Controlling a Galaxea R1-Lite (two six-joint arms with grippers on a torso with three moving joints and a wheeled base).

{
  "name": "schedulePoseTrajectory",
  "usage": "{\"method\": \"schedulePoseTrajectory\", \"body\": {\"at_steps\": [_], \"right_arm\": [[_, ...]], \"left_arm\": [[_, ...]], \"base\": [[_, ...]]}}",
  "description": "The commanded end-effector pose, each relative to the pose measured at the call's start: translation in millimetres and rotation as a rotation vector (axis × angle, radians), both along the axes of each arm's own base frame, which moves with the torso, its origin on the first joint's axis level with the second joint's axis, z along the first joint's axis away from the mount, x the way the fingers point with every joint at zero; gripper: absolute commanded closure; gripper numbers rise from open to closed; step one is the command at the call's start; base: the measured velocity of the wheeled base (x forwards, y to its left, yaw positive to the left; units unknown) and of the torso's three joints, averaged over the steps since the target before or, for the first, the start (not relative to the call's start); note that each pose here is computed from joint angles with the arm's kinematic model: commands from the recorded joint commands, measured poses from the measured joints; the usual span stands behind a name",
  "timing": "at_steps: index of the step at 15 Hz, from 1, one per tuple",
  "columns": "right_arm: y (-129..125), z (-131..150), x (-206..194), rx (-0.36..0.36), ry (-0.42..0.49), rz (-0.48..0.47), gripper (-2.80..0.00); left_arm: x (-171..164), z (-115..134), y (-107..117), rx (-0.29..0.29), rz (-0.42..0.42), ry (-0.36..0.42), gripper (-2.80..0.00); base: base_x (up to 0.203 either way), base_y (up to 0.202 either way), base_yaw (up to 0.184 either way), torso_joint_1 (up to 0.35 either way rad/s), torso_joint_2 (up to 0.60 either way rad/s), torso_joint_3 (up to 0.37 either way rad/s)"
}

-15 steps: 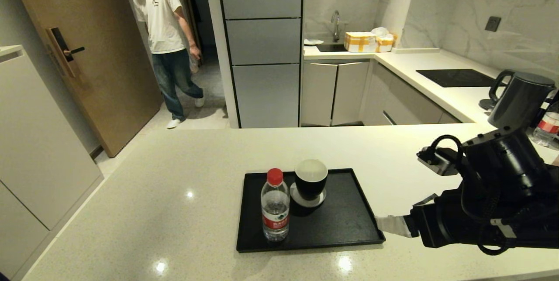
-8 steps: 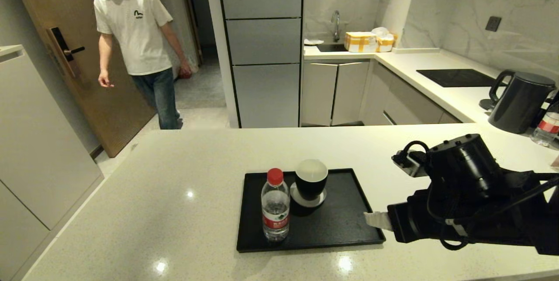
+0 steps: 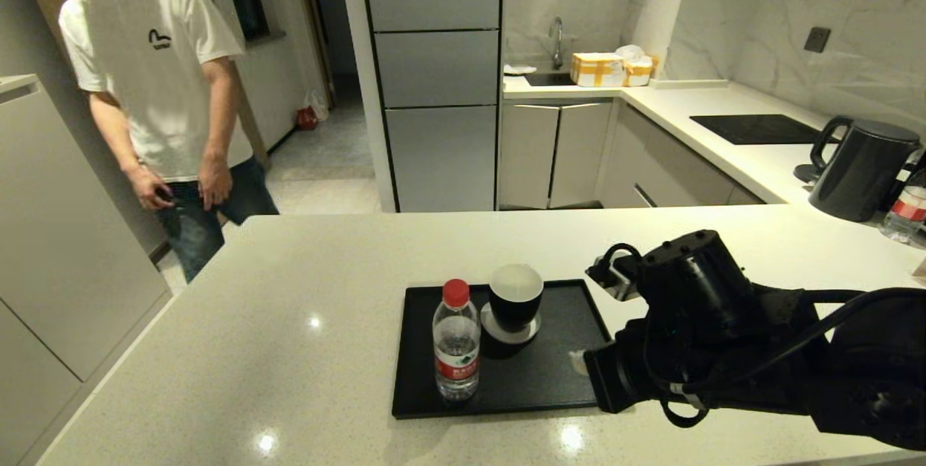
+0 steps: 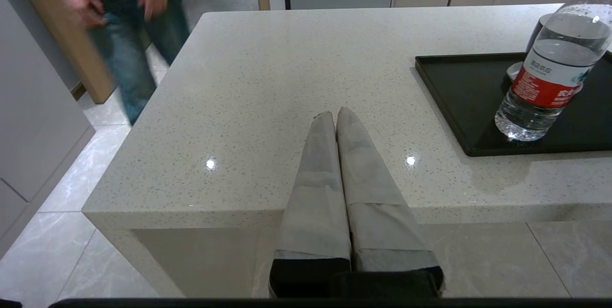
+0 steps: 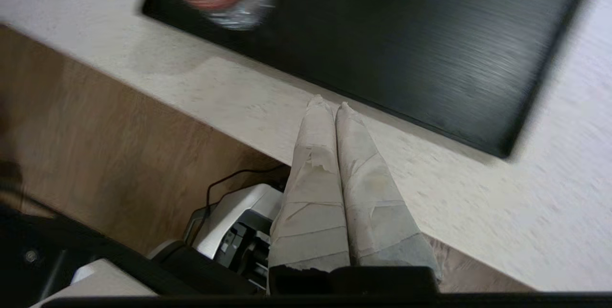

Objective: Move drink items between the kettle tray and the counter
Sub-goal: Pick up the bottled water

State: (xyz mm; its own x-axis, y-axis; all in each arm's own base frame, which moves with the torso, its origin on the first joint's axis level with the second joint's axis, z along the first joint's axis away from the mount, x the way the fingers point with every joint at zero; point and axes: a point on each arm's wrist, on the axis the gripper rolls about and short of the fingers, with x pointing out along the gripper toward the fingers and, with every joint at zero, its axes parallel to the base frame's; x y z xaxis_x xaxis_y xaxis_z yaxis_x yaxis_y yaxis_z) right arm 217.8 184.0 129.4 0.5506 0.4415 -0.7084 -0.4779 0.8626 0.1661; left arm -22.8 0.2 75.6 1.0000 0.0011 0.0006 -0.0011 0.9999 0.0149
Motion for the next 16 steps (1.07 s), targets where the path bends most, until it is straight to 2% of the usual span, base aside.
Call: {"method": "schedulePoseTrajectory", "body": {"at_steps": [1,3,6,7,16], "right_arm": [[20,-7,2,-0.011,0.002,0.052,0.00],[35,-9,4,0.000,-0.027,0.096,0.00],[48,-19,14,0.014,-0.048,0.107,0.00],[50,-23,16,0.014,-0.048,0.113,-2.80],[56,-24,18,0.025,-0.069,0.130,-2.80]], "left_arm": [[0,0,0,0.000,0.000,-0.001,0.00],[0,0,0,0.000,0.000,-0.001,0.00],[0,0,0,0.000,0.000,-0.001,0.00],[0,0,0,0.000,0.000,-0.001,0.00],[0,0,0,0.000,0.000,-0.001,0.00]], "base": [[0.000,0.000,0.000,0.000,0.00,0.000],[0.000,0.000,0.000,0.000,0.00,0.000],[0.000,0.000,0.000,0.000,0.00,0.000],[0.000,0.000,0.000,0.000,0.00,0.000],[0.000,0.000,0.000,0.000,0.00,0.000]]}}
